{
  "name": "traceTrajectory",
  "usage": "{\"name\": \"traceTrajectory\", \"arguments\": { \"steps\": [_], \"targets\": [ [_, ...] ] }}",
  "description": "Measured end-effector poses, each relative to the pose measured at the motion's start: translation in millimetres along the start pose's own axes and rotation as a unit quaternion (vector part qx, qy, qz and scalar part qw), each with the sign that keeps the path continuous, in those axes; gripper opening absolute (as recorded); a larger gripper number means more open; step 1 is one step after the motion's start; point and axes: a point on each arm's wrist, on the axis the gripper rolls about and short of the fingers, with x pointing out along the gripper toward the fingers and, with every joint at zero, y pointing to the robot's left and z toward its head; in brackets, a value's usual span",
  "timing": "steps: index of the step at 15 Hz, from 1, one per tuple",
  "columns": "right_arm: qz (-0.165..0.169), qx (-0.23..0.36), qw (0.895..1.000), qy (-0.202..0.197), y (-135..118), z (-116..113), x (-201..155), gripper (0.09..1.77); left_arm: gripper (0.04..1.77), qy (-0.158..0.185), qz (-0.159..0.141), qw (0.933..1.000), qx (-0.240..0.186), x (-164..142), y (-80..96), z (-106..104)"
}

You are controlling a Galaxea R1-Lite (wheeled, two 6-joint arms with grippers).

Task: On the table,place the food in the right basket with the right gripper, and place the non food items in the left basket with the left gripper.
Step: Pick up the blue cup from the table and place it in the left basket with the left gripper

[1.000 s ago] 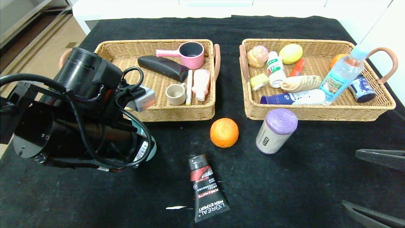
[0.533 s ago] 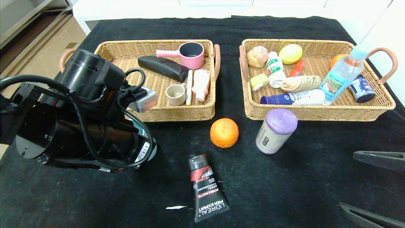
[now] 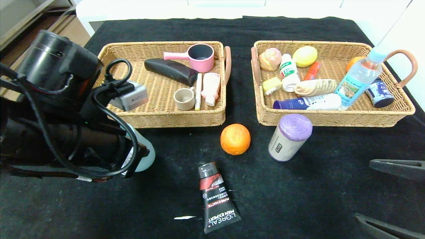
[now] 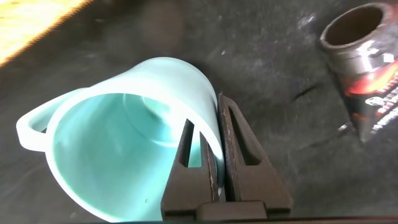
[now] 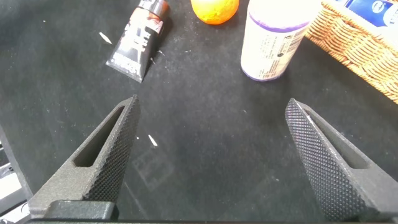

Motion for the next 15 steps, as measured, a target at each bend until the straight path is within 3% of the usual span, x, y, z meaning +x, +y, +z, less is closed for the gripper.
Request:
{"name": "traceTrajectory", "arguments": {
  "steps": [4,10,15],
  "targets": [
    [0.0,0.001,1.0,0.0,0.2,0.0,-0.2,1.7,0.19,-0.046,0.019,0.9986,-0.019,-34.6,13.1,3.3],
    [0.0,0.0,1.0,0.0,0.0,-0.1,0.0,1.71,0.19,-0.105,0.043,0.9923,-0.05,-60.7,31.5,18.3],
    [0.0,0.0,1.0,0.0,0.1,-0.1,0.1,1.71,0.19,-0.139,0.078,0.984,-0.079,-52.3,53.7,48.8]
  ]
}}
